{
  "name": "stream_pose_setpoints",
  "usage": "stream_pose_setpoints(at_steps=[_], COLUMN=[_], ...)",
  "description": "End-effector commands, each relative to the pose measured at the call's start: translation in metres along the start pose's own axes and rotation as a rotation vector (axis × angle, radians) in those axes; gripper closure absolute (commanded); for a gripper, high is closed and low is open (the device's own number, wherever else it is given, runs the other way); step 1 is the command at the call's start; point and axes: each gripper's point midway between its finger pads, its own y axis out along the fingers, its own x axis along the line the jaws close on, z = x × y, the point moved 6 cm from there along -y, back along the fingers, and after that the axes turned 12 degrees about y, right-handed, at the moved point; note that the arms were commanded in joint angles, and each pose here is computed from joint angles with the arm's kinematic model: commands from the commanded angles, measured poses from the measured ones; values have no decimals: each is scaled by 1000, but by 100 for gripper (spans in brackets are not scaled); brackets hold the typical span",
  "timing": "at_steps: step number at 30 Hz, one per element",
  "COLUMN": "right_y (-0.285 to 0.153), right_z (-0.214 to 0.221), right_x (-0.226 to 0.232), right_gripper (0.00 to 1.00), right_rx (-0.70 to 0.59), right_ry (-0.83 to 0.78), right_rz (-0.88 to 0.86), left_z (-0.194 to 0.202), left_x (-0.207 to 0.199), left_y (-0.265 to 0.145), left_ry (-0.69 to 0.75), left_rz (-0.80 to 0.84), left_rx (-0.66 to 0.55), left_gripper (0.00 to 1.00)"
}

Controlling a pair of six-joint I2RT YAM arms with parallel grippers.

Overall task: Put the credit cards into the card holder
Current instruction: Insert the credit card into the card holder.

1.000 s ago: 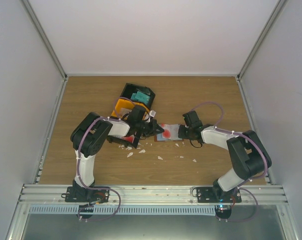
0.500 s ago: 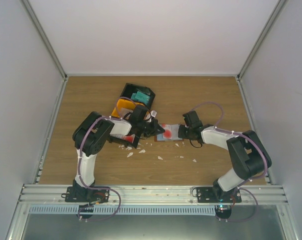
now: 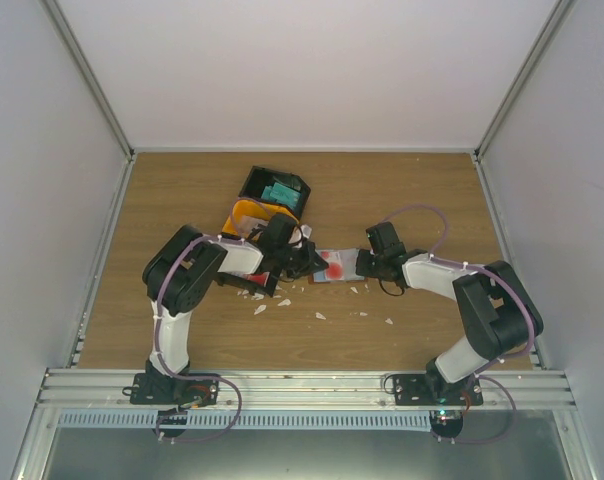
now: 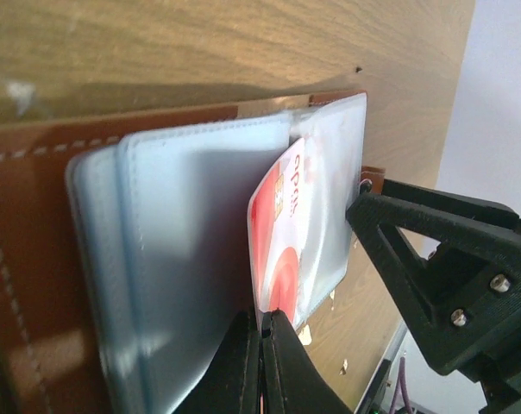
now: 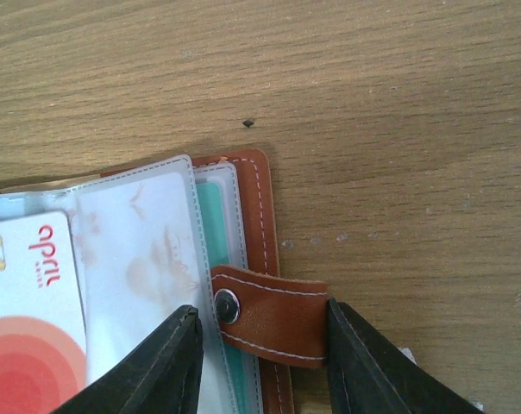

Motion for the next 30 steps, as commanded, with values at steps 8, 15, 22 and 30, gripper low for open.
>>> stream_pose_setpoints(at_steps=[8,15,22,30], right_y=[12,12,12,12], right_z=[36,36,36,36], right_x=[-22,-21,-21,-19], right_gripper=[60,60,60,60], right_rx=[149,149,149,150], right_ry=[15,12,13,15], right_rz=[68,61,56,42], left_z=[16,10,10,6], left_x=[11,12,16,13], left_y=[-6,6,10,17], left_ry=[-72,-86,-101,-70], left_rz=[-115,-87,-96,-64], left_rx=[-7,17,26,38], left_gripper=[100,100,100,100])
